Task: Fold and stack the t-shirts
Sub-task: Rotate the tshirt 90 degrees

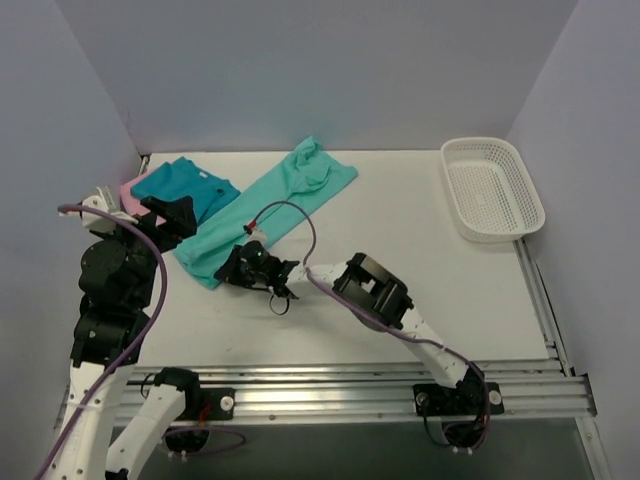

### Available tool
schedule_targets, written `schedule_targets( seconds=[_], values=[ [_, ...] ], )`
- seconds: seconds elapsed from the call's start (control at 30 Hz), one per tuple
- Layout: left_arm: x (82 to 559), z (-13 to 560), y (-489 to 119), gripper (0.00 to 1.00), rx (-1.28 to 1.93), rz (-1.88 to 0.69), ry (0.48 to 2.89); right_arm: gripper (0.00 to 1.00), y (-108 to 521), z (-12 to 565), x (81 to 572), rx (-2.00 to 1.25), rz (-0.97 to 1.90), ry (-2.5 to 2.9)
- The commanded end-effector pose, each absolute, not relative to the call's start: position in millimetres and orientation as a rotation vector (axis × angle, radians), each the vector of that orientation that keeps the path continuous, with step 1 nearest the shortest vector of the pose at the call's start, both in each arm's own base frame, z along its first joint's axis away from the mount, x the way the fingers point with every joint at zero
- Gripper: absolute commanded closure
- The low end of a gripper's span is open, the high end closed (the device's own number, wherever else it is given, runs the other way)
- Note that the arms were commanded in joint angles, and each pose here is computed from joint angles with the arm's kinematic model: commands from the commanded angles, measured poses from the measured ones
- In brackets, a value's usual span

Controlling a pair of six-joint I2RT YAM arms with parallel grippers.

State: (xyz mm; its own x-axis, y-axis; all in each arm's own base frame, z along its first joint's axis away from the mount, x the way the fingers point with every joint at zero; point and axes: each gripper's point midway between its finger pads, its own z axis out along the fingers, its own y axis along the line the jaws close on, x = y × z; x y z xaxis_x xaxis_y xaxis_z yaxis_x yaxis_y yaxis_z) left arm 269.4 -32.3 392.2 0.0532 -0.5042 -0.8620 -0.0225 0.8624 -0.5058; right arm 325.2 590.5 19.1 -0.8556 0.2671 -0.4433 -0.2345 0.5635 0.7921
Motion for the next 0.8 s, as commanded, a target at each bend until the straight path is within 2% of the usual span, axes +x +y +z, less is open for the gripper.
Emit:
schedule_targets(
  seconds=[0.0,0.03,0.07,0.1,0.2,0.23,0.3,0.5,0.77],
  values=[
    [268.0,395.6,-38.5,0.00,-0.433,-0.430,1.481,1.00,516.2,-13.7,323.5,0.081,1.045,2.401],
    [268.8,394.2,-40.4,0.00,-0.428,-0.438,1.487,1.00,499.0,-10.5,327.1,0.114,1.010,2.391],
    [270.1,389.8,-44.2,0.00,-0.420,-0.454,1.500,1.00,466.2,-32.5,315.1,0.137,0.930,2.442],
    [271.6,387.0,-46.8,0.00,-0.415,-0.462,1.510,1.00,453.5,-4.9,319.3,0.157,0.936,2.397],
    [277.4,373.6,-53.6,0.00,-0.408,-0.484,1.546,1.00,391.6,5.0,313.9,0.216,0.794,2.390],
    [279.1,370.4,-57.1,0.06,-0.401,-0.496,1.554,1.00,375.6,8.1,314.5,0.234,0.741,2.379],
    [284.5,355.2,-64.6,0.07,-0.394,-0.520,1.597,1.00,343.7,15.5,298.1,0.230,0.656,2.395],
    [299.4,321.9,-82.7,0.09,-0.371,-0.527,1.688,1.00,271.7,39.5,264.8,0.296,0.510,2.359],
    [321.3,268.8,-132.3,0.09,-0.299,-0.484,1.818,1.00,190.4,42.5,215.1,0.434,0.331,2.375]
  ],
)
